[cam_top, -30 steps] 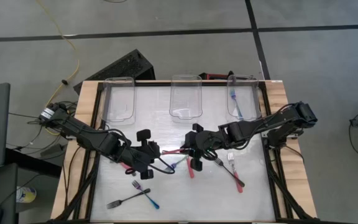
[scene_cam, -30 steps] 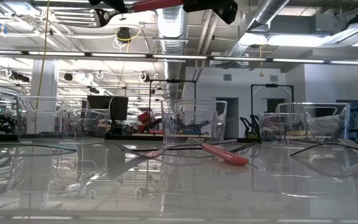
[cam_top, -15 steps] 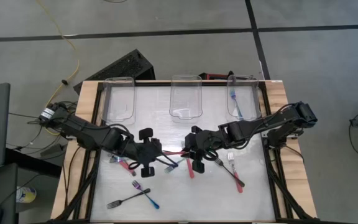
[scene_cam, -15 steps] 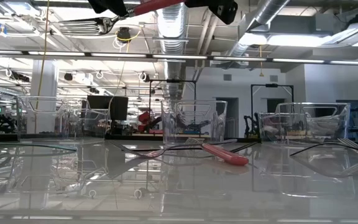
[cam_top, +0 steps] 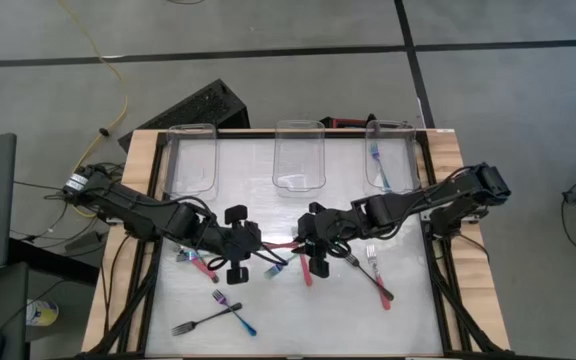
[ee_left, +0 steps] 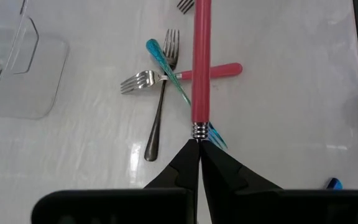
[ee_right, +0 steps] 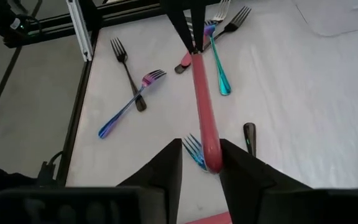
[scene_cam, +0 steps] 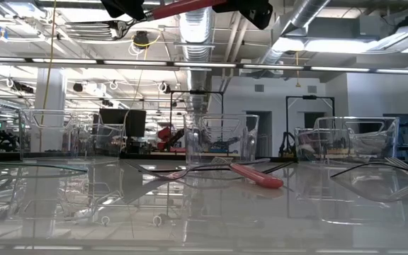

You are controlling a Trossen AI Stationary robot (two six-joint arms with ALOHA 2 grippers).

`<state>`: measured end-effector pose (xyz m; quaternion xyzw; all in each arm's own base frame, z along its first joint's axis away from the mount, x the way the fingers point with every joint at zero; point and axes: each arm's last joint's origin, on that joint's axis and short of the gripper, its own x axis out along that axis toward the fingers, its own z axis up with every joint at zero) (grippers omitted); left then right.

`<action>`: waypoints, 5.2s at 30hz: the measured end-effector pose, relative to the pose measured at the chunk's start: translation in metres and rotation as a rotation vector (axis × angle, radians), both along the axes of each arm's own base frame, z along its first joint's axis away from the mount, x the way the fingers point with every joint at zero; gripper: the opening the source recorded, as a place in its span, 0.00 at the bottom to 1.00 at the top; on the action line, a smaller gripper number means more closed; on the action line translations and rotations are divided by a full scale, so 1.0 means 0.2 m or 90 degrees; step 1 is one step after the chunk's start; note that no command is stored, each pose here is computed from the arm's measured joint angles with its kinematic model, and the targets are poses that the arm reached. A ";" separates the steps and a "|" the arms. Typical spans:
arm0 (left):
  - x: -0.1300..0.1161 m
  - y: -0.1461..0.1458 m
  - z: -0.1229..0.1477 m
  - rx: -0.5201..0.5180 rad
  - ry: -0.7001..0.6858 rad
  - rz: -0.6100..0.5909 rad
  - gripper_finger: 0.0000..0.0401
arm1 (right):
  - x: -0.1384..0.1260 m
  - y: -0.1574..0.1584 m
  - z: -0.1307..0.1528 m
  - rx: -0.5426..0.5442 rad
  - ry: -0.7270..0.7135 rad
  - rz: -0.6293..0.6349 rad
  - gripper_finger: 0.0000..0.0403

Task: Sort silverware by color (type)
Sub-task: Put the bottom left pink fork into the middle transparent bin, then put the top right black fork into the left transparent bin

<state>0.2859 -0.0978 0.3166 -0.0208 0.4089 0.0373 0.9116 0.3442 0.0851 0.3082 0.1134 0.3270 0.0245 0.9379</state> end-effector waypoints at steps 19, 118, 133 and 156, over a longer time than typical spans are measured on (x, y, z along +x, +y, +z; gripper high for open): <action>0.01 0.00 0.01 0.009 -0.021 0.015 0.00 | -0.01 -0.03 -0.03 -0.002 0.043 -0.015 0.12; -0.19 -0.06 0.05 -0.225 -0.407 0.445 0.12 | -0.57 -0.56 0.36 -0.209 -0.178 -0.095 0.63; 0.15 -0.04 -0.12 -0.385 -0.433 0.468 0.12 | -0.23 -0.71 0.14 -0.012 -0.226 0.143 0.63; 0.25 0.23 -0.03 -0.149 -0.323 0.174 0.62 | -0.15 -0.78 0.14 0.041 -0.273 0.047 0.63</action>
